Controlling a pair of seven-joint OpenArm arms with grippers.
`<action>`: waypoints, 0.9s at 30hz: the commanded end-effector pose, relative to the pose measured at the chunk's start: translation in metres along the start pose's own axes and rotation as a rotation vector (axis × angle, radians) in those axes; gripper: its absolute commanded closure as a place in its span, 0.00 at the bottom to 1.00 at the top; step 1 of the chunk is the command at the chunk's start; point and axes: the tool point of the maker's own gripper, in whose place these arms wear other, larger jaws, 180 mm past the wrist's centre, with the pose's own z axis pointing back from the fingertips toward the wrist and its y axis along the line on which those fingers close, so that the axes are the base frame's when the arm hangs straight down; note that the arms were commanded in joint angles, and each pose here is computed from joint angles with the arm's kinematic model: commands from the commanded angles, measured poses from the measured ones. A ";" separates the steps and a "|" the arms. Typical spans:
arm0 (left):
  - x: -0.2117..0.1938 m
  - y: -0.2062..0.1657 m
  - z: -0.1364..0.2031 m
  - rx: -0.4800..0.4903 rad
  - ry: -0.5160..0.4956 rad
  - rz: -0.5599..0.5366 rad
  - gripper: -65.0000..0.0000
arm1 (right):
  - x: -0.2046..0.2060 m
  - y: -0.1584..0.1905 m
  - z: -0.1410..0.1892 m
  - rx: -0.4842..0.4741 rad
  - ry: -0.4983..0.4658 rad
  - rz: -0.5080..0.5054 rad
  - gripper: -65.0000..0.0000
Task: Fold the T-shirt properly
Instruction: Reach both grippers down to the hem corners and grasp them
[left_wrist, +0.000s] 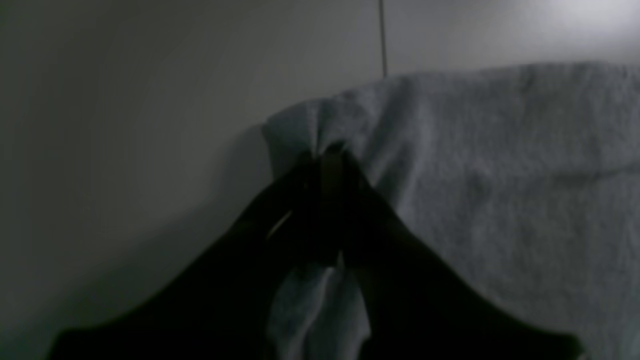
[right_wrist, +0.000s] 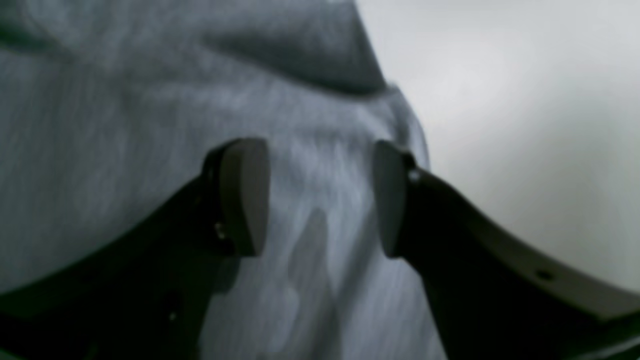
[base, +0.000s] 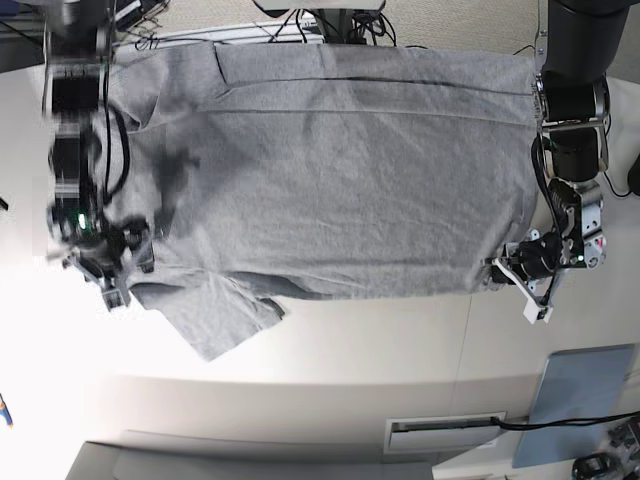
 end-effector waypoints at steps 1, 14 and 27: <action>0.010 0.004 0.006 0.011 -0.002 -0.018 1.00 | 0.032 -0.020 0.000 -0.034 -0.044 -0.001 0.50; -0.002 0.006 0.004 0.017 0.022 -0.019 1.00 | 0.064 -0.018 -0.059 0.054 0.145 -0.127 0.50; 0.010 0.006 0.004 0.016 -0.045 -0.019 1.00 | 0.070 -0.011 -0.063 0.068 0.106 -0.110 1.00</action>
